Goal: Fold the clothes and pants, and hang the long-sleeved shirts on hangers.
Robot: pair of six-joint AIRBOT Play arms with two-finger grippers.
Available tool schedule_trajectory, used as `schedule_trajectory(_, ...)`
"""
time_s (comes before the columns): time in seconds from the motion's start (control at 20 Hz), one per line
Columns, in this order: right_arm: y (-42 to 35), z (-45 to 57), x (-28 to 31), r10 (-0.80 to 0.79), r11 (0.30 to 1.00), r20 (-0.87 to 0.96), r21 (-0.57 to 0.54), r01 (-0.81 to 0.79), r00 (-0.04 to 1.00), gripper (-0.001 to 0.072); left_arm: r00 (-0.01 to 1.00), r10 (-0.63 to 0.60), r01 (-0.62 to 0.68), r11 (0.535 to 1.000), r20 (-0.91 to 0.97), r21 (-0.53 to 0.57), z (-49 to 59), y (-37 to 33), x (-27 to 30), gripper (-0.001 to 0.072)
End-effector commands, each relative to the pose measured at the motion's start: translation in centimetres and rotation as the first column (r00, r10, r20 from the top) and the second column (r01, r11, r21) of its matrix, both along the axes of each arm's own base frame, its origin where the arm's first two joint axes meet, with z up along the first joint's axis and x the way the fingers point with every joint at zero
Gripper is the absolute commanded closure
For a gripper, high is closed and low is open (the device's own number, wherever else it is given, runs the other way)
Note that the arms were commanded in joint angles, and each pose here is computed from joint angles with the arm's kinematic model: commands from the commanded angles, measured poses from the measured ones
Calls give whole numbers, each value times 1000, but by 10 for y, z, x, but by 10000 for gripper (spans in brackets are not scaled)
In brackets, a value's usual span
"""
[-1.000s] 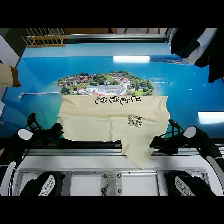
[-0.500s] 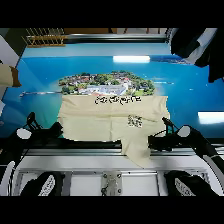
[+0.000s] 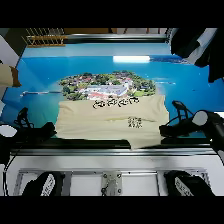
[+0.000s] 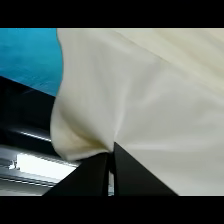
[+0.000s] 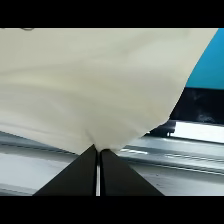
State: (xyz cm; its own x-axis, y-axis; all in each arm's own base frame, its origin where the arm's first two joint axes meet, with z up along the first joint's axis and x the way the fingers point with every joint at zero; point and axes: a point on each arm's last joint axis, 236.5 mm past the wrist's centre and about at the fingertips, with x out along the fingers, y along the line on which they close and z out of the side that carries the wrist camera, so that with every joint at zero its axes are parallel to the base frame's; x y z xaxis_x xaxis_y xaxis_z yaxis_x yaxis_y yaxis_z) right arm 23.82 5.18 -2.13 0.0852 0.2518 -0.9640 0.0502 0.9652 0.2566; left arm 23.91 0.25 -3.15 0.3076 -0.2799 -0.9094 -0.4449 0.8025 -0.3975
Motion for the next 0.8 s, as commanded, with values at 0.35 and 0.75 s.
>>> schedule_trajectory(0.35,-13,33,144,-25,999,183,-28,30,983,701,991,-132,132,991,8,23,9,8,104,701)
schedule_trajectory(0.75,-11,-7,215,-98,995,259,17,97,961,699,978,-200,200,980,-65,-18,-36,-4,171,700)
